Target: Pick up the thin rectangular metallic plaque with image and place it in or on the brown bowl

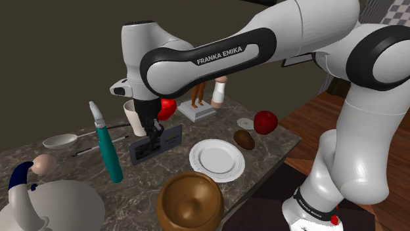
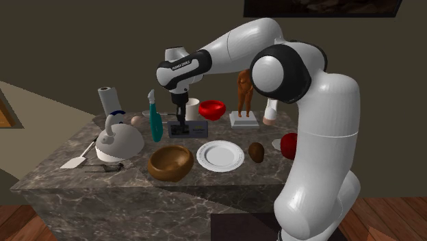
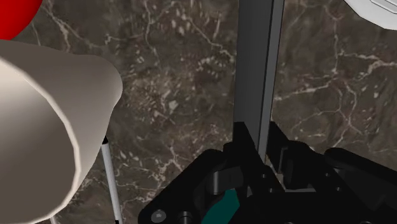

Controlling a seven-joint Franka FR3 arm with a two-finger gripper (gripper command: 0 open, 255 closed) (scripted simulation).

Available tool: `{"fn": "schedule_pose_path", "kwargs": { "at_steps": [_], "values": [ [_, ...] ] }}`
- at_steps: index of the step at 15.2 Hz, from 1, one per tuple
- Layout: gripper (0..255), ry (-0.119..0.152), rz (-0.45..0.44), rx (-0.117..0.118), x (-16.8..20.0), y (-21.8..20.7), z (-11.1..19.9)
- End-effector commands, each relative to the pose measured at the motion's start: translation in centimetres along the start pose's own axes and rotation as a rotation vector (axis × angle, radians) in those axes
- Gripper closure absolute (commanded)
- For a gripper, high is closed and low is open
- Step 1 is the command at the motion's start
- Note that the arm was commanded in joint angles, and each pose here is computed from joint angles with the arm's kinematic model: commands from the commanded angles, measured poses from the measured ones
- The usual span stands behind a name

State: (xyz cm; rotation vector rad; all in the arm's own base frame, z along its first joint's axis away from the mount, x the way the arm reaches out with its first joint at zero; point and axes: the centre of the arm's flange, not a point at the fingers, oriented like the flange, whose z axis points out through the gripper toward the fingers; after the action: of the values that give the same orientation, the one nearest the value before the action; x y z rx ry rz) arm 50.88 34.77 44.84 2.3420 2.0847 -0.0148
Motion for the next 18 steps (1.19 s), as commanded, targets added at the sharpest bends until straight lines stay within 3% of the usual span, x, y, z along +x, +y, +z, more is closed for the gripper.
{"fn": "schedule_pose_path", "kwargs": {
  "at_steps": [1, 7, 18],
  "values": [
    [255, 0.0, 0.0, 0.0, 0.0, 0.0, 0.0],
    [255, 0.0, 0.0, 0.0, 0.0, 0.0, 0.0],
    [255, 0.0, 0.0, 0.0, -0.1, 0.0, -5.8]
  ]
}}
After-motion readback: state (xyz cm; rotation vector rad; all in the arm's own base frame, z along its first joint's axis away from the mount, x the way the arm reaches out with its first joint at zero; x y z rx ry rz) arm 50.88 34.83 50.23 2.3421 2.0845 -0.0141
